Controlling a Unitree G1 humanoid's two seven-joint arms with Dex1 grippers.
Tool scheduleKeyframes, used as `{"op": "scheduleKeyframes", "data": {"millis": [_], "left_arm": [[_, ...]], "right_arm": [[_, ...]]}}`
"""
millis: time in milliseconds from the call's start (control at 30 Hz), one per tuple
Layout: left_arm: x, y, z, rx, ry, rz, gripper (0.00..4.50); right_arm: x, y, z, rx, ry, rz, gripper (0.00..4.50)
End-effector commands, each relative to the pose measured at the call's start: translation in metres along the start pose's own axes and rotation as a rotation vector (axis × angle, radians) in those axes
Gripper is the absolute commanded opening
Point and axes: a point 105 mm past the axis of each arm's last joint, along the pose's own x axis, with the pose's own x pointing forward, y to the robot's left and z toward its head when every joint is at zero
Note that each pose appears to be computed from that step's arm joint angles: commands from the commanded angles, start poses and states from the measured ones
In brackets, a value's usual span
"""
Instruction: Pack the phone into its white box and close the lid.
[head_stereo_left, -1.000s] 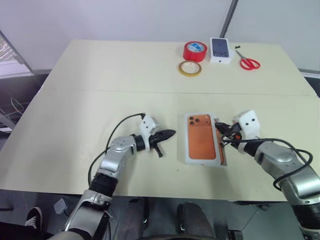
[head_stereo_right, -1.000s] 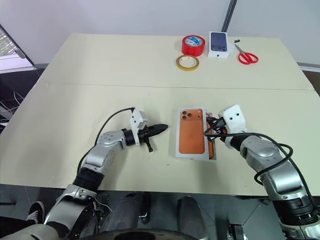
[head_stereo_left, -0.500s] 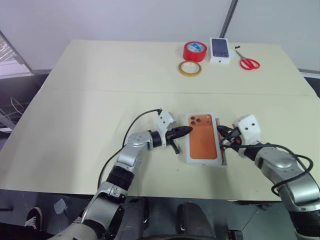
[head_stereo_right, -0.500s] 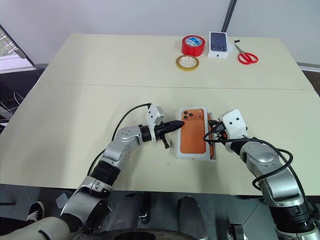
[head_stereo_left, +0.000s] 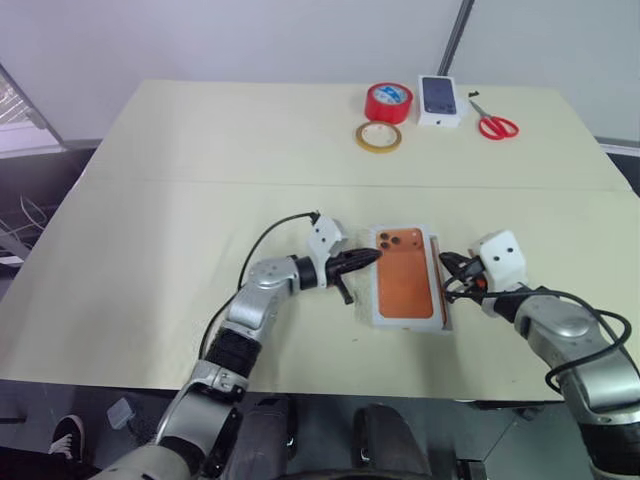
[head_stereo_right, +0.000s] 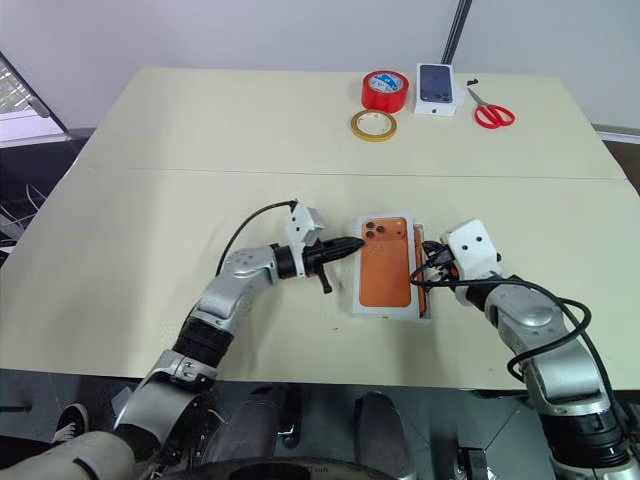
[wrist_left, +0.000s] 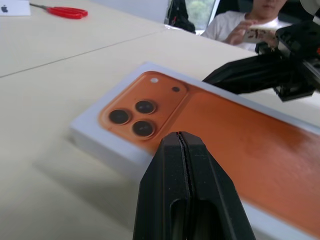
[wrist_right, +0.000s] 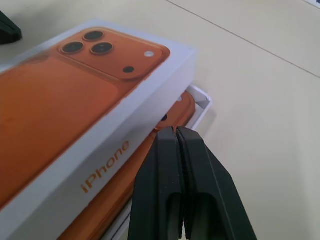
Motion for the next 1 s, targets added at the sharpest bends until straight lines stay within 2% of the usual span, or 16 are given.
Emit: {"op": "scheduleKeyframes", "data": {"millis": [33,200,433,567,733,1000], "left_arm": [[-0.007,-0.004,0.001,0.005,0.012,-0.020,0.00],[-0.003,-0.019,-0.021,0.009,0.106,-0.067,0.00],[0.020,-0.027,-0.021,-0.018,0.078,-0.078,0.00],[0.030,-0.033,-0.007,-0.020,0.028,-0.103,0.00],[0.036,-0.039,-0.002,-0.012,0.009,-0.125,0.00],[0.036,-0.039,-0.006,-0.004,0.027,-0.128,0.00]], "right_arm": [[-0.005,0.001,0.016,-0.094,-0.037,0.048,0.07],[-0.009,0.000,0.016,-0.135,-0.020,0.111,0.07],[-0.011,0.007,0.010,-0.159,0.004,0.155,0.07],[-0.012,0.004,0.009,-0.174,0.012,0.140,0.07],[-0.017,-0.006,0.001,-0.178,0.042,0.106,0.07],[-0.018,-0.004,-0.009,-0.199,0.074,0.105,0.07]]}}
